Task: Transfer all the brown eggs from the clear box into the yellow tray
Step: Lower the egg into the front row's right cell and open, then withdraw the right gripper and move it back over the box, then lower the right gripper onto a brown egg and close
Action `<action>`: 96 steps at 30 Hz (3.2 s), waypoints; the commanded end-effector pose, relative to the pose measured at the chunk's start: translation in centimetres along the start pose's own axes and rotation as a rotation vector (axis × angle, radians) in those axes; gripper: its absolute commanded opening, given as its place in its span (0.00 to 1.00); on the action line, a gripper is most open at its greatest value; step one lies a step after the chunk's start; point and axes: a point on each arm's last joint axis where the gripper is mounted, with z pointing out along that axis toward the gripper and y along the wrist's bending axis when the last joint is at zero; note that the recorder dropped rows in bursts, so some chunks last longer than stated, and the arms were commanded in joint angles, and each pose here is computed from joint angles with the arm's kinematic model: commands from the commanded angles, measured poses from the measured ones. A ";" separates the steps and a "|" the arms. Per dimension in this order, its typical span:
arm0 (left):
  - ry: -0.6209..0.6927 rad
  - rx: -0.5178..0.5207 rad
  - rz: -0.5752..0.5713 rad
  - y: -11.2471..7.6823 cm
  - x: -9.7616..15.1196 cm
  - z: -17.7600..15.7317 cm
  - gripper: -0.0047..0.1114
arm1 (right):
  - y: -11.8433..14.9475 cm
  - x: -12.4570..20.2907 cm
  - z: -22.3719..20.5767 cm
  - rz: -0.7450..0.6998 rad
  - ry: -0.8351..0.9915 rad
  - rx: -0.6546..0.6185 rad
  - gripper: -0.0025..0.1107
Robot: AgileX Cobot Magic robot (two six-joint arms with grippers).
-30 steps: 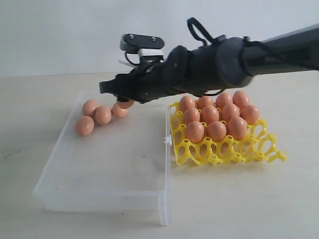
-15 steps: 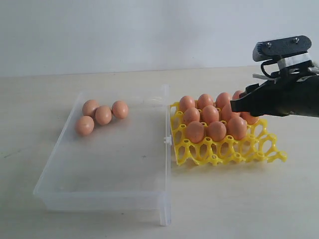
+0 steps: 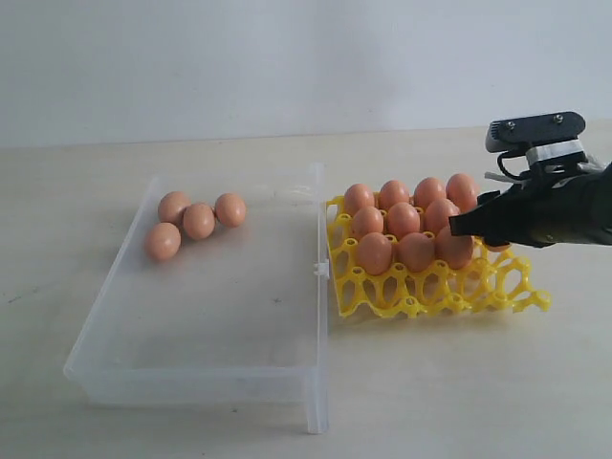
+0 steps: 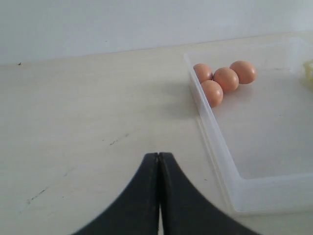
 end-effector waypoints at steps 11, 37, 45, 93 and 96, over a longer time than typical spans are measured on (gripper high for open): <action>-0.019 -0.003 -0.002 0.0 -0.2 -0.1 0.04 | -0.1 -0.7 0.9 -0.016 -0.013 0.003 0.02; -0.019 -0.003 -0.002 0.0 -0.2 -0.1 0.04 | 0.0 -0.9 0.6 -0.023 -0.012 -0.005 0.52; -0.019 -0.003 -0.002 0.0 -0.2 -0.1 0.04 | 1.5 -4.1 -3.0 0.028 -0.049 -0.123 0.50; -0.019 -0.003 -0.002 0.0 -0.2 -0.1 0.04 | 24.4 -11.8 11.3 -0.050 0.237 -0.514 0.47; -0.019 -0.003 -0.002 0.0 -0.2 -0.1 0.04 | 24.5 -11.4 11.7 -0.041 0.242 -0.510 0.47</action>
